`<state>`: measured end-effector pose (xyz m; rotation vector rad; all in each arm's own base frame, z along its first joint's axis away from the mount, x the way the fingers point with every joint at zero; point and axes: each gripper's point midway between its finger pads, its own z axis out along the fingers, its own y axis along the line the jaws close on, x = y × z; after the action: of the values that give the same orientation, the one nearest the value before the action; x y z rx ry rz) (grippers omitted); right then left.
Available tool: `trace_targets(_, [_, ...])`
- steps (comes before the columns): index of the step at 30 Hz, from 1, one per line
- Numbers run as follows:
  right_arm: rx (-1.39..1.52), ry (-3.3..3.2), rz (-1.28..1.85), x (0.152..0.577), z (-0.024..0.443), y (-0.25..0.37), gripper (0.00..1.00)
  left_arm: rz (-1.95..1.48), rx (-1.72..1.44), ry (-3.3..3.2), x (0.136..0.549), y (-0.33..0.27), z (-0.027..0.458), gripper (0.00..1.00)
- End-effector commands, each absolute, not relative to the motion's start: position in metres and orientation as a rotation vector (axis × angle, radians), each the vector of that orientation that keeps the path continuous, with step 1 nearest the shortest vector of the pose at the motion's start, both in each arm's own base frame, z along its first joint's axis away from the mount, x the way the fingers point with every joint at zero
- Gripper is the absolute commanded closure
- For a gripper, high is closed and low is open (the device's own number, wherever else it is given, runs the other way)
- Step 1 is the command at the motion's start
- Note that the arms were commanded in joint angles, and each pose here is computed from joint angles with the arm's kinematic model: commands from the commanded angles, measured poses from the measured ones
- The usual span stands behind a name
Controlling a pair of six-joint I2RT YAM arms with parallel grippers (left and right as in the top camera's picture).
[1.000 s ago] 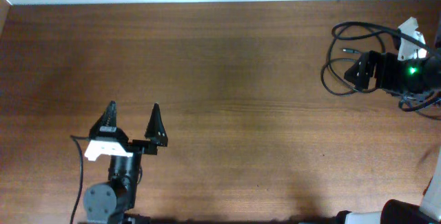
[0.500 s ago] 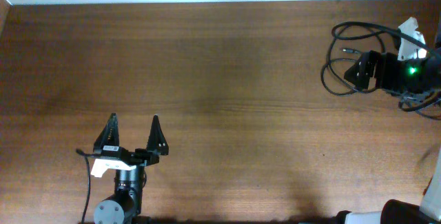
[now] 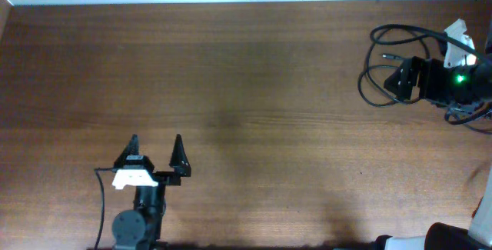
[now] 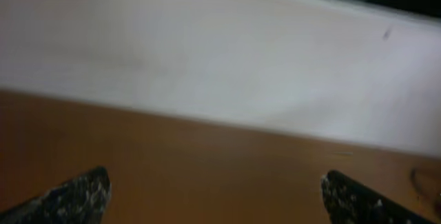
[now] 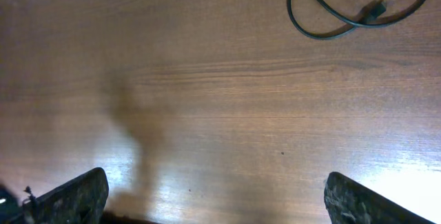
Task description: Untangle cables
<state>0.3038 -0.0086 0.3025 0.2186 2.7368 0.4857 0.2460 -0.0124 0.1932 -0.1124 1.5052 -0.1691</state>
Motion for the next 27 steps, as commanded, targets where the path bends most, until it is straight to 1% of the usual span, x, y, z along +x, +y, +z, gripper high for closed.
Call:
trace_targets(1, [0.207,2.716,0.497,0.304,0.309,-0.006,0.01,-0.114,-0.087,1.656,0.245,-0.010,0.155,0.01])
trace_targets(3, [0.207,2.716,0.496,0.304,0.309,-0.006,0.01,-0.086,0.068,1.651,0.245,-0.023,0.156,0.01])
trace_targets(4, [0.207,2.715,0.496,0.304,0.309,-0.006,0.01,-0.080,0.082,1.649,0.245,-0.024,0.156,0.01])
trace_targets(27, [0.207,2.715,0.496,0.304,0.309,-0.006,0.01,-0.073,0.079,1.649,0.245,-0.023,0.156,0.01])
